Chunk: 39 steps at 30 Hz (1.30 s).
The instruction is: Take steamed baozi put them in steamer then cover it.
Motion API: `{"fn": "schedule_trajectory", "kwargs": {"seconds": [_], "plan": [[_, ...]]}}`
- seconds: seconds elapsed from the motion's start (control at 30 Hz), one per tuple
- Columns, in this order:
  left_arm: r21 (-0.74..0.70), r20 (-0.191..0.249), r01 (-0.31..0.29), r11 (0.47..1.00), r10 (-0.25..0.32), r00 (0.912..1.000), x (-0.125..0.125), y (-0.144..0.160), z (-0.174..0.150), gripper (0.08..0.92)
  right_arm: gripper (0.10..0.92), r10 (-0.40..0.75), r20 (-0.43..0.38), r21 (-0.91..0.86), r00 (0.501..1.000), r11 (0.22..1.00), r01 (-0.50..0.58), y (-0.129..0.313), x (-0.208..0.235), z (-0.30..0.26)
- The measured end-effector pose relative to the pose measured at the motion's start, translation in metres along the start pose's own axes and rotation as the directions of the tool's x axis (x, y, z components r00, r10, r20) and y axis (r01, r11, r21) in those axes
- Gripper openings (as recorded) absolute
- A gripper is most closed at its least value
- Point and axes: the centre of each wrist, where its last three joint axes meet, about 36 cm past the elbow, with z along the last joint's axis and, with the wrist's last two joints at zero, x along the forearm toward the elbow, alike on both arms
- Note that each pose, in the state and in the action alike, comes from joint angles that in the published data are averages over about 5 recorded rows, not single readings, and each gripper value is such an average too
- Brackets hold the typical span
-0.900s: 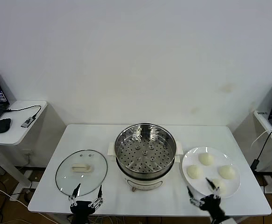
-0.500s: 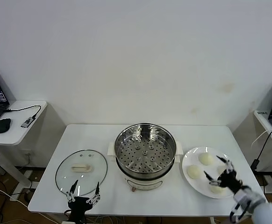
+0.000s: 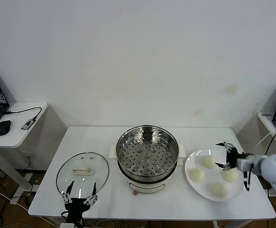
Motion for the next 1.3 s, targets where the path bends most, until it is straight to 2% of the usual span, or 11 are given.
{"fn": "schedule_trajectory", "kwargs": {"seconds": [0.23, 0.6, 1.07, 1.3], "plan": [[-0.014, 0.002, 0.015, 1.0, -0.015, 0.9999, -0.005, 0.006, -0.002, 0.823, 0.823, -0.162, -0.045, 0.021, 0.986, 0.986, 0.163, -0.037, -0.028, 0.006], [-0.028, 0.006, 0.026, 0.999, -0.026, 0.9996, -0.007, 0.011, -0.004, 0.823, 0.823, -0.301, -0.105, -0.03, 0.948, 0.954, 0.299, -0.059, -0.062, 0.012], [-0.052, 0.01, 0.037, 0.998, -0.037, 0.9993, -0.007, 0.017, -0.005, 0.823, 0.82, -0.383, -0.126, -0.079, 0.915, 0.923, 0.376, -0.066, -0.112, 0.001], [-0.055, 0.007, 0.038, 0.998, -0.038, 0.9993, -0.008, 0.018, -0.003, 0.823, 0.769, -0.399, -0.14, -0.097, 0.906, 0.916, 0.389, -0.067, -0.125, -0.001]]}}
